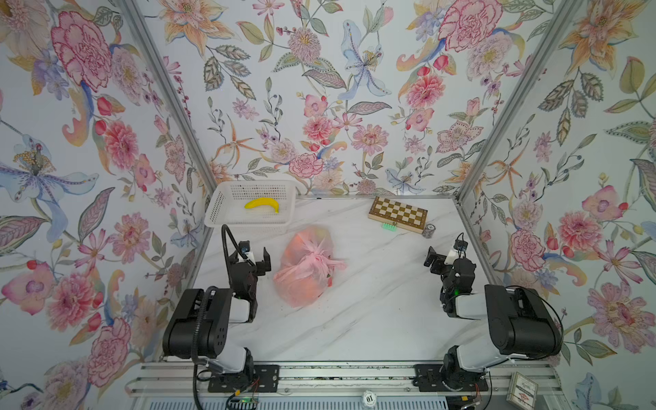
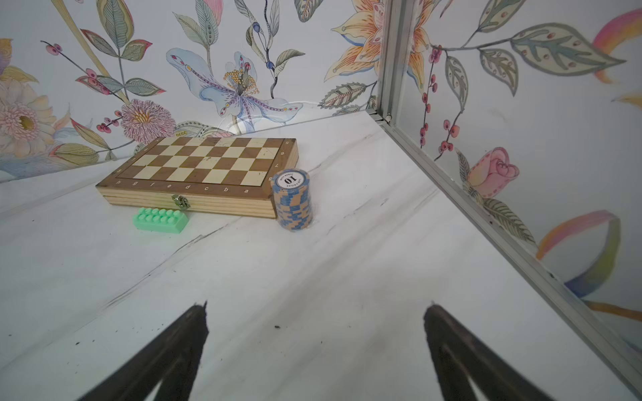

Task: Untie the knot of the plastic bag and take out the fruit
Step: Untie the plastic bag at the center of the table.

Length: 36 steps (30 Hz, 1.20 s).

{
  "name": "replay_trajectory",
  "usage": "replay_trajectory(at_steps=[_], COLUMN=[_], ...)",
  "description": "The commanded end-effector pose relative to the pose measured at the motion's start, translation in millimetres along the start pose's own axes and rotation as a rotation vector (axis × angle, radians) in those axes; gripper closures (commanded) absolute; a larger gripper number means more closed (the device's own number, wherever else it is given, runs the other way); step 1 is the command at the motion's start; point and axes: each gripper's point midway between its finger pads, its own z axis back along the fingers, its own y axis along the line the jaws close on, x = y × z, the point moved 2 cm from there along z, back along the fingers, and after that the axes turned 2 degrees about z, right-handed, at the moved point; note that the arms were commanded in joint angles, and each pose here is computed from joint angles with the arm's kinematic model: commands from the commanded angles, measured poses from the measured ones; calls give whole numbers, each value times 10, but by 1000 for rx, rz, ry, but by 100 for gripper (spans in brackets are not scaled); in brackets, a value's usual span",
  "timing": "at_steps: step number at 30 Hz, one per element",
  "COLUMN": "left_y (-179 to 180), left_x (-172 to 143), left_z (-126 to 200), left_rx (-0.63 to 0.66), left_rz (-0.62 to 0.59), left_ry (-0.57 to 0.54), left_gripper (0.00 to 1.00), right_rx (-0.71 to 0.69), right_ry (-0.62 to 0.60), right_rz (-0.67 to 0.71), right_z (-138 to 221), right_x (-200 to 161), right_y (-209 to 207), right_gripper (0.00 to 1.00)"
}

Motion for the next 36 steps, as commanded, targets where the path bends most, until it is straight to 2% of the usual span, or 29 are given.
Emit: replay_trajectory(at_steps=[1, 20, 23, 25, 28, 31, 36], left_y=[-5, 31, 72, 115, 167, 182, 176], left_x=[74, 89, 133, 113, 178, 387, 661], left_z=[-44, -15, 23, 102, 138, 124, 165], left_rx=[-9, 13, 36, 56, 91, 117, 117], left_rz=[10, 18, 33, 39, 41, 46, 211], left_ry=[-23, -40, -72, -69, -45, -31, 17], left_gripper=[1, 1, 8, 12, 13, 14, 21], right_rx=[-13, -12, -6, -26, -19, 16, 175], right_ry=[-1, -4, -23, -26, -16, 12, 114], right_rz=[13, 14, 22, 44, 85, 54, -41], right_z=[8, 18, 64, 115, 222, 332, 573], right_x=[1, -2, 48, 108, 297, 508, 894], right_y=[-19, -19, 6, 24, 148, 287, 646], right_gripper=[1, 1, 1, 1, 1, 1, 1])
